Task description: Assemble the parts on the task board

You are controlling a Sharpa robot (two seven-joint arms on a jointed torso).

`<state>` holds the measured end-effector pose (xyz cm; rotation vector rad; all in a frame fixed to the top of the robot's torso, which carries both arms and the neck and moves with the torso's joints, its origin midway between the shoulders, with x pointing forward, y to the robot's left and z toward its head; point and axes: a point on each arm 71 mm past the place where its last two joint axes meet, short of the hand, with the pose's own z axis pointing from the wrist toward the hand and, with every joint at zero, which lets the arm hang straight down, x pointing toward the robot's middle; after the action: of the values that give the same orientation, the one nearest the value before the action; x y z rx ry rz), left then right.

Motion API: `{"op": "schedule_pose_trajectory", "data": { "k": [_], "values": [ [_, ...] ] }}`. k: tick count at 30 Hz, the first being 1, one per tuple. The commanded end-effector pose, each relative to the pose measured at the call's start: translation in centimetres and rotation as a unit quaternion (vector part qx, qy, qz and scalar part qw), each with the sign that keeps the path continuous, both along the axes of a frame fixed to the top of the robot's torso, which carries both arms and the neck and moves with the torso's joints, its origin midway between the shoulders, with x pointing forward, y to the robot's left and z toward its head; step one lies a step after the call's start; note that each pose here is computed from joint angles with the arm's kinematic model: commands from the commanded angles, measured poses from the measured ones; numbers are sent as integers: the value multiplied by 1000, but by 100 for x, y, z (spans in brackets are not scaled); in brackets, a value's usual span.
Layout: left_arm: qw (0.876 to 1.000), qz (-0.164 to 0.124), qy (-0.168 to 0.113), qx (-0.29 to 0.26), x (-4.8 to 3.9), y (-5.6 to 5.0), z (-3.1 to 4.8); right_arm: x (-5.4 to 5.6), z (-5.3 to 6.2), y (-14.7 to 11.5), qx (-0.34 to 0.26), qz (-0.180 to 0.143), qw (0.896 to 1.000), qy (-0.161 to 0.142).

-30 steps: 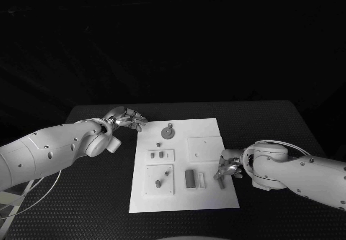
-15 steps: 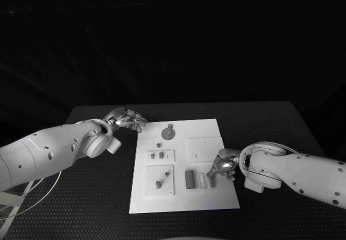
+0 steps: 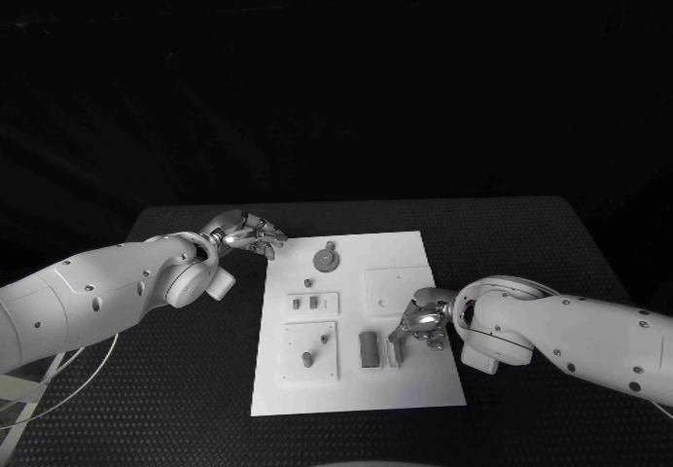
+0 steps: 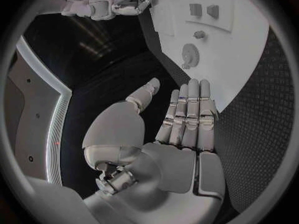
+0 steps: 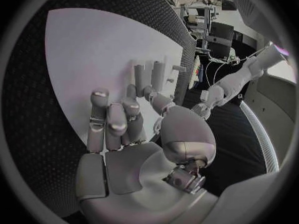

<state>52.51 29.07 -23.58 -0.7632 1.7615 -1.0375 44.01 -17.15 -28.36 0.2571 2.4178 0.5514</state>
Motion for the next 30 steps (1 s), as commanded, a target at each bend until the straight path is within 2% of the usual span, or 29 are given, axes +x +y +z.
{"op": "schedule_pose_trajectory", "data": {
  "k": [1,20,30],
  "values": [
    [1000,-8,3,-6,-2,-26,3,-2,-5,22,11,-1,1000,0],
    [1000,-8,4,-6,-2,-24,2,-62,-43,79,14,5,1000,24],
    [1000,-7,3,-6,-3,-20,3,-58,-52,80,14,3,1000,24]
  ]
}}
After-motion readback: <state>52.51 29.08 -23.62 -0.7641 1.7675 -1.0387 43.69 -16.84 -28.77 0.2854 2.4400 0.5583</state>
